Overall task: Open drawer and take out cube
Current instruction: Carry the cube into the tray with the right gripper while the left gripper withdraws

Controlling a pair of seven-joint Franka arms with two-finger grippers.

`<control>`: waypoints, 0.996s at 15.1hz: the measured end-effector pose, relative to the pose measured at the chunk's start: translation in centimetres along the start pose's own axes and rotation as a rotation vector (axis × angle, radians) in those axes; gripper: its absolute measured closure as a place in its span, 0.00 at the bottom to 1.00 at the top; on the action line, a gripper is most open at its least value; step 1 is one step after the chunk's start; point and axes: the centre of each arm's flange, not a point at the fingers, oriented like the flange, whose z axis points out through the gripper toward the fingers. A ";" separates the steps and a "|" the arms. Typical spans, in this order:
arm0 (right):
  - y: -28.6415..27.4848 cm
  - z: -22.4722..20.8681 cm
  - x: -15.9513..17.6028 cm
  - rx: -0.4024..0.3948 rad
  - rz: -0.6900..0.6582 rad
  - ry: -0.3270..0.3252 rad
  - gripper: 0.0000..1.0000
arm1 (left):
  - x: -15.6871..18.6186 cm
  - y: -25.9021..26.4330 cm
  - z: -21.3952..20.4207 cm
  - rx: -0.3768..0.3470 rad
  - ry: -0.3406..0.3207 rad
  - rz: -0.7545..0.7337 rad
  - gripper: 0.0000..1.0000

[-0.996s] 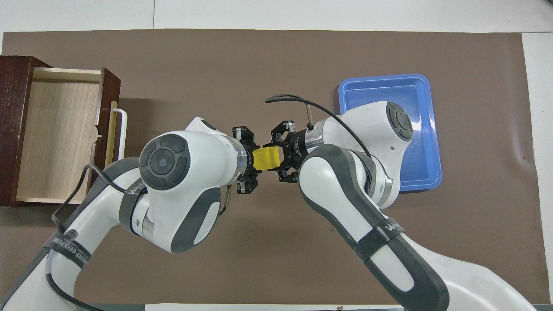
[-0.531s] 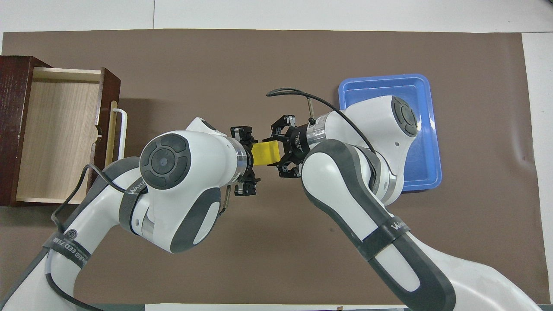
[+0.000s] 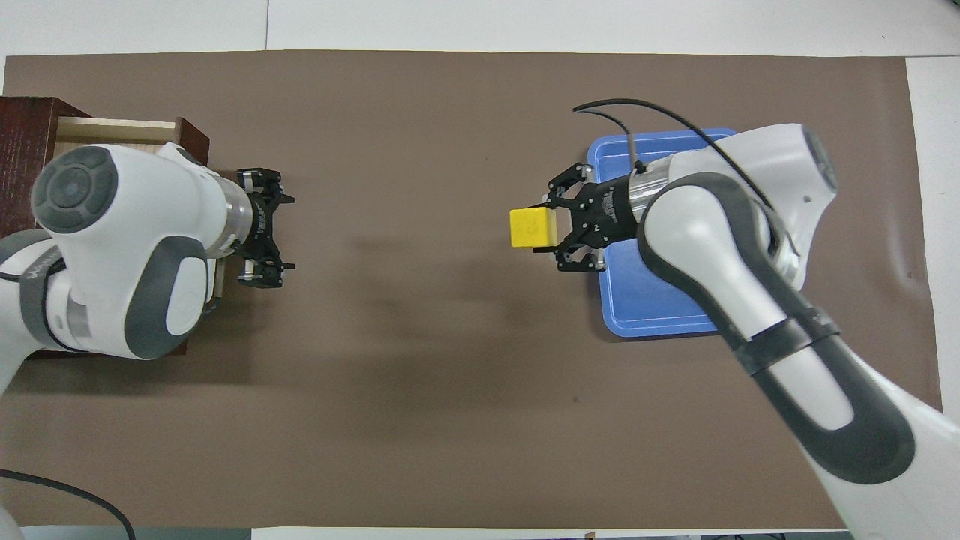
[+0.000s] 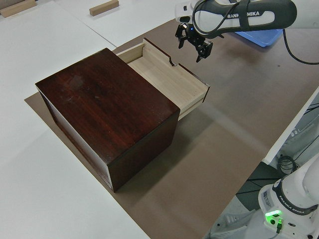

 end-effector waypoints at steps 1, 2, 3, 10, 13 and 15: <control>-0.1 -1.7 2.0 -0.001 0.002 -0.012 0.44 | 2.2 0.3 -0.2 -0.007 0.016 0.011 0.00; -0.2 -2.9 3.9 -0.007 0.002 -0.024 0.44 | 4.1 0.5 -0.4 -0.019 0.031 0.016 0.00; -0.1 -3.6 5.7 -0.013 0.000 -0.033 0.44 | 5.8 0.8 -0.6 -0.035 0.045 0.020 0.00; 0.7 -2.2 17.4 -0.082 -0.052 -0.084 0.44 | 14.0 1.1 -1.8 -0.092 0.091 0.071 0.00; 1.1 -1.5 19.5 -0.111 -0.086 -0.065 0.44 | 20.2 0.3 -2.5 -0.100 0.122 0.111 0.00; 1.6 -1.4 21.0 -0.120 -0.106 -0.062 0.44 | 20.6 0.2 -2.5 -0.097 0.121 0.124 0.00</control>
